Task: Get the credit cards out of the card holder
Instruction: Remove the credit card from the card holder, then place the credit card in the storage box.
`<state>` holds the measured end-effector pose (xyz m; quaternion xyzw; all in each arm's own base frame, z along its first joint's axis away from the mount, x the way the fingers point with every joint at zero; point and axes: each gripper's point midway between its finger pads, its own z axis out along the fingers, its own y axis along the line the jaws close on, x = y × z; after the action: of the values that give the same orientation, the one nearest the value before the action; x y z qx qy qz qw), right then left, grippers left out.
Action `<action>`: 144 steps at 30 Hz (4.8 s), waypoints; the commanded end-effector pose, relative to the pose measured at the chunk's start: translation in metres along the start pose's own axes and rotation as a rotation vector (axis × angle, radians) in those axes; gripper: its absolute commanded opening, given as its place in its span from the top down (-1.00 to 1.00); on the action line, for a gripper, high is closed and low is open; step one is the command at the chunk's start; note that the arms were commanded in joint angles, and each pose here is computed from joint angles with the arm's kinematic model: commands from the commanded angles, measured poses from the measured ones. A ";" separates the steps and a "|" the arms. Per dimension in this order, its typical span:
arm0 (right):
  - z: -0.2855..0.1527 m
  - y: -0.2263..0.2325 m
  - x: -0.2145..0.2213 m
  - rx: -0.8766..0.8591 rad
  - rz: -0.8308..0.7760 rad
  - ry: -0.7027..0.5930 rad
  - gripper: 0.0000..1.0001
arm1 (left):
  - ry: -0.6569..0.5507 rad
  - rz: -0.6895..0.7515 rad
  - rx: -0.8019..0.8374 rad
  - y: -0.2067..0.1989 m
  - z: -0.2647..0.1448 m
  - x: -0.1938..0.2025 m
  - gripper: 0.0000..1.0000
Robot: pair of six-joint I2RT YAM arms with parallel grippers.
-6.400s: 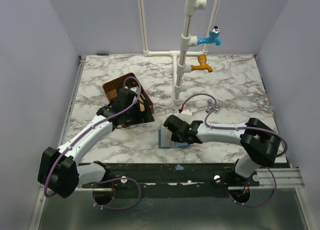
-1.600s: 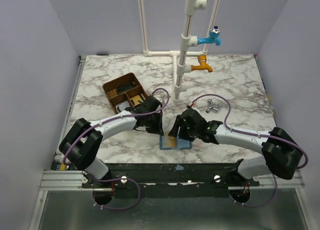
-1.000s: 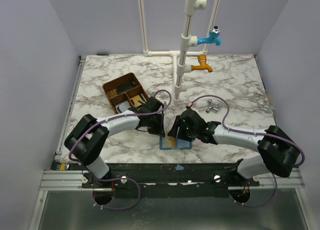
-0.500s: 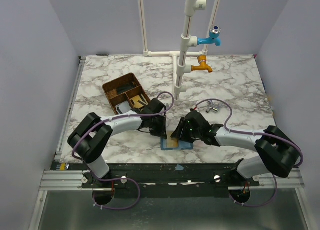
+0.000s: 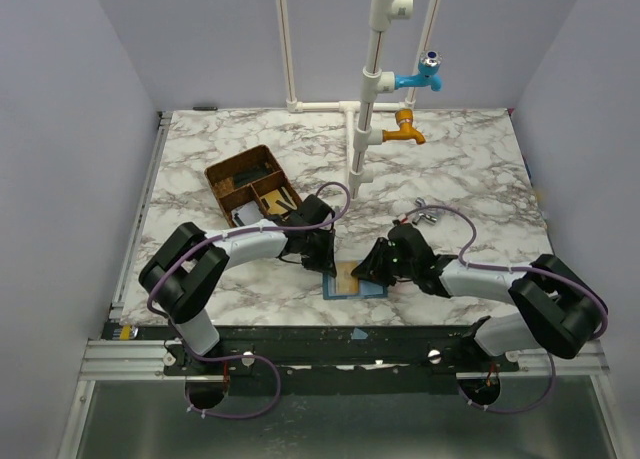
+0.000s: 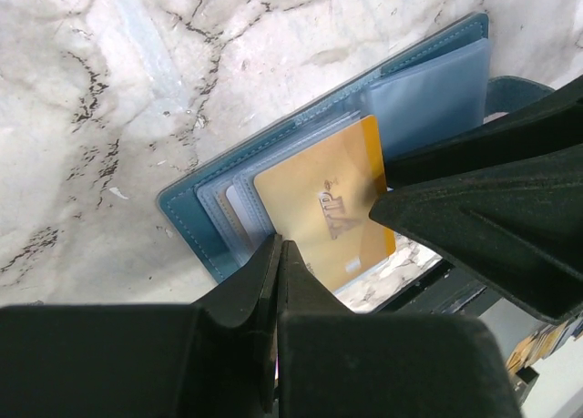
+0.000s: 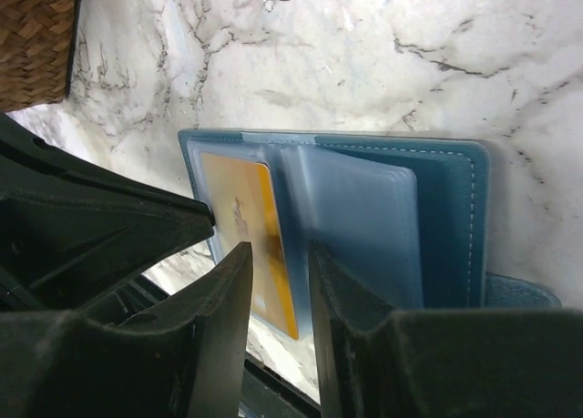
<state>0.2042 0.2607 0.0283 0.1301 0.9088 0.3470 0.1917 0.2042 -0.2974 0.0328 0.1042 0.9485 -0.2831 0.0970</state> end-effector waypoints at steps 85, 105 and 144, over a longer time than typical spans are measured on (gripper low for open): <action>-0.055 0.002 -0.035 -0.092 0.022 -0.120 0.99 | -0.074 0.033 -0.044 -0.013 -0.040 -0.033 0.95; -0.074 0.096 -0.058 -0.372 0.031 -0.080 0.99 | -0.254 -0.033 0.336 -0.047 -0.131 -0.058 -0.97; -0.074 0.128 -0.067 -0.476 0.034 -0.050 -0.70 | -0.235 -0.134 0.628 -0.062 -0.149 -0.052 1.00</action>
<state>0.2377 0.2931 0.1820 0.1055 0.7751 0.5890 0.2030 0.2199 -0.2751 0.1968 0.0309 0.8008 -0.5827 0.1348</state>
